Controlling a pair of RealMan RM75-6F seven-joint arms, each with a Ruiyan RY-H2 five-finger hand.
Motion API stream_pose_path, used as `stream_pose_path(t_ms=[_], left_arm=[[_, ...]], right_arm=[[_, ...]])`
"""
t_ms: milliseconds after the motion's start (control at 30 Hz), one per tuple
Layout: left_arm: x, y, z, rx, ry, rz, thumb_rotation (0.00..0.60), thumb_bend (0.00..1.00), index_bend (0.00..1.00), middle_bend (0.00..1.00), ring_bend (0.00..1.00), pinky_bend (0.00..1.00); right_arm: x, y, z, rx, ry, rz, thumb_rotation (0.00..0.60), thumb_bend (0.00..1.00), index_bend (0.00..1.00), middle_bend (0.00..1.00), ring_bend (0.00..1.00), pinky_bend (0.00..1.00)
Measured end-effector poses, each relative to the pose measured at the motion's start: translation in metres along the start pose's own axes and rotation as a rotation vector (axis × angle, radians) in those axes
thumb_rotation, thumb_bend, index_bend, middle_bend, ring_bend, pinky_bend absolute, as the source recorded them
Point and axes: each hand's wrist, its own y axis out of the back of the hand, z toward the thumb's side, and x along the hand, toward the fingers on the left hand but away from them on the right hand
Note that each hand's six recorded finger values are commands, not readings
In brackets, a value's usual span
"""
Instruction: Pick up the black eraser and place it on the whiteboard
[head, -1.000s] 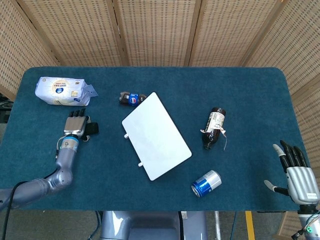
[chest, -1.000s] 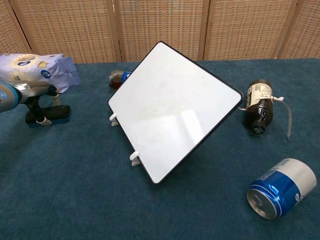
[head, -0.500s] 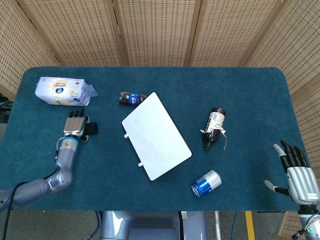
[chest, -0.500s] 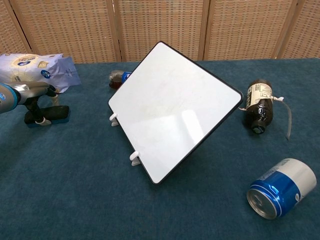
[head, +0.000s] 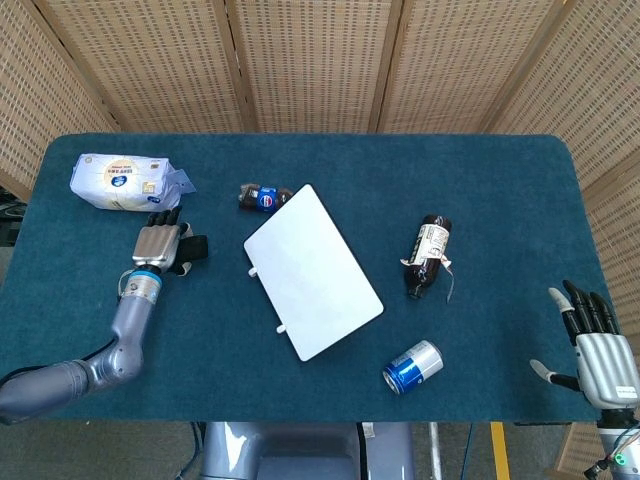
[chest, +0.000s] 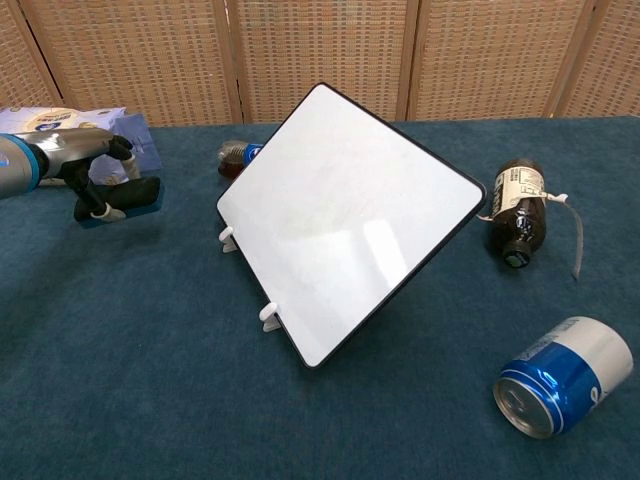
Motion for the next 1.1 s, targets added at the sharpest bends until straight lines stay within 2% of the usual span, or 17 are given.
stream_pose_path(t_ms=[333,633,800,1100], left_arm=[[-0.034,0.035,0.056,-0.044,-0.196,0.091,0.6,0.3,0.41,0.0,0.0,0.0],[-0.066,0.068,0.11,0.033,-0.396,0.293,0.6,0.3,0.42,0.0,0.0,0.0],[-0.078,0.069,0.142,0.033,-0.483,0.351,0.6,0.29,0.42,0.0,0.0,0.0],[-0.07,0.058,0.163,0.09,-0.553,0.396,0.6,0.29,0.42,0.0,0.0,0.0]], right_arm=[[0.0,-0.001,-0.001,-0.003,-0.004,0.005,0.6,0.0,0.0,0.0,0.0,0.0],[0.001,0.003,-0.003,-0.015,-0.008,-0.006,0.6,0.0,0.0,0.0,0.0,0.0],[0.002,0.005,-0.003,-0.022,-0.009,-0.011,0.6,0.0,0.0,0.0,0.0,0.0],[0.002,0.009,-0.008,-0.04,-0.023,-0.018,0.6,0.0,0.0,0.0,0.0,0.0]])
